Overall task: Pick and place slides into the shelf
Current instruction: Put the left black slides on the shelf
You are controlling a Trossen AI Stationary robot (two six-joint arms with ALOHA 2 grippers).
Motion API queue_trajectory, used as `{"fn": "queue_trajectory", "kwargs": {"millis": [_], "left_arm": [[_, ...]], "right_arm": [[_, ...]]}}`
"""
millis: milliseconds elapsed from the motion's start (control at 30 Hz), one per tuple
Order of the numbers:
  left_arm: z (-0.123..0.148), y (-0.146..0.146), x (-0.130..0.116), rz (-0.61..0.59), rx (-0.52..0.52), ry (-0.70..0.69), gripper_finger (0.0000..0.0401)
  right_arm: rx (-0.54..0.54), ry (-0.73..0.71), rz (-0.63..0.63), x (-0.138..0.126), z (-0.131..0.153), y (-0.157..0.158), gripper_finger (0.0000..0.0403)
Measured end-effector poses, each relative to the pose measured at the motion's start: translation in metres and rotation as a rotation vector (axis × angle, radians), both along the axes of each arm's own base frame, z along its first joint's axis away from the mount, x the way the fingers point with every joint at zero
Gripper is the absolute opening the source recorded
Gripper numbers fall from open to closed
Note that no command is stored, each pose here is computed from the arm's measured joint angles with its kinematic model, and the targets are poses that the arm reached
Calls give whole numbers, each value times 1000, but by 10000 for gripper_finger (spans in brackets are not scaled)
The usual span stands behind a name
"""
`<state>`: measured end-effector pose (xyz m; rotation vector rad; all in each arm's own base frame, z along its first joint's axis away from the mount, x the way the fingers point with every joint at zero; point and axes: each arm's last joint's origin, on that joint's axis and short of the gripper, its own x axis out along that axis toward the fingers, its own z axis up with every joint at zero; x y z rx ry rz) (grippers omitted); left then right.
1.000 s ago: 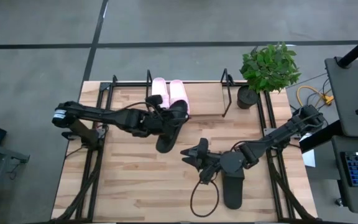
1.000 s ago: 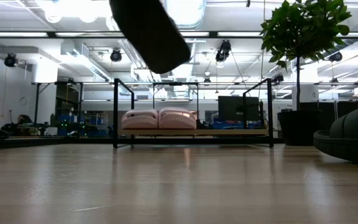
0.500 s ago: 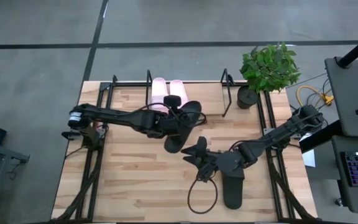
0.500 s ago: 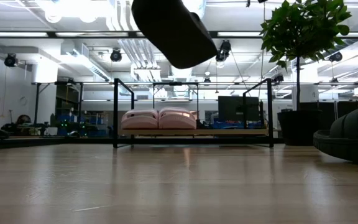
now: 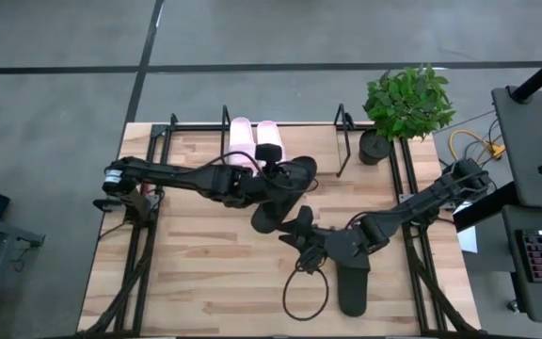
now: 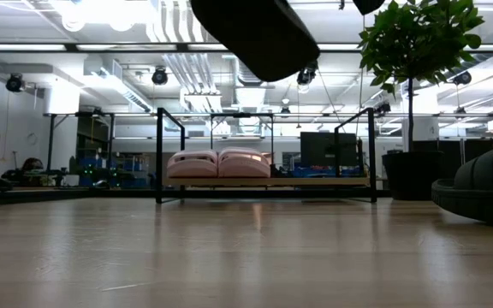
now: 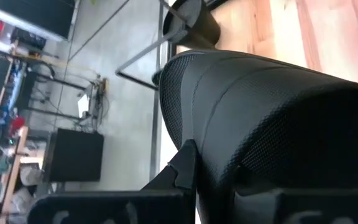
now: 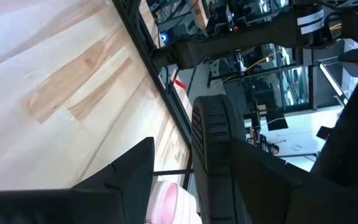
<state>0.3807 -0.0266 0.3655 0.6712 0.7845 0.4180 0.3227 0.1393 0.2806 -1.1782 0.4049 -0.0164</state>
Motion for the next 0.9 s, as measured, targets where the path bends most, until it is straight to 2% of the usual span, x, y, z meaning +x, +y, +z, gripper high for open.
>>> {"fn": "queue_trajectory", "kwargs": {"millis": [333, 900], "left_arm": [[2, 0, 2, -19, 24, -6, 0], [4, -2, 8, -99, 44, -34, 0]], "right_arm": [[-17, -8, 2, -1, 5, -3, 185], [-30, -21, 14, 3, 8, -8, 182]]}}
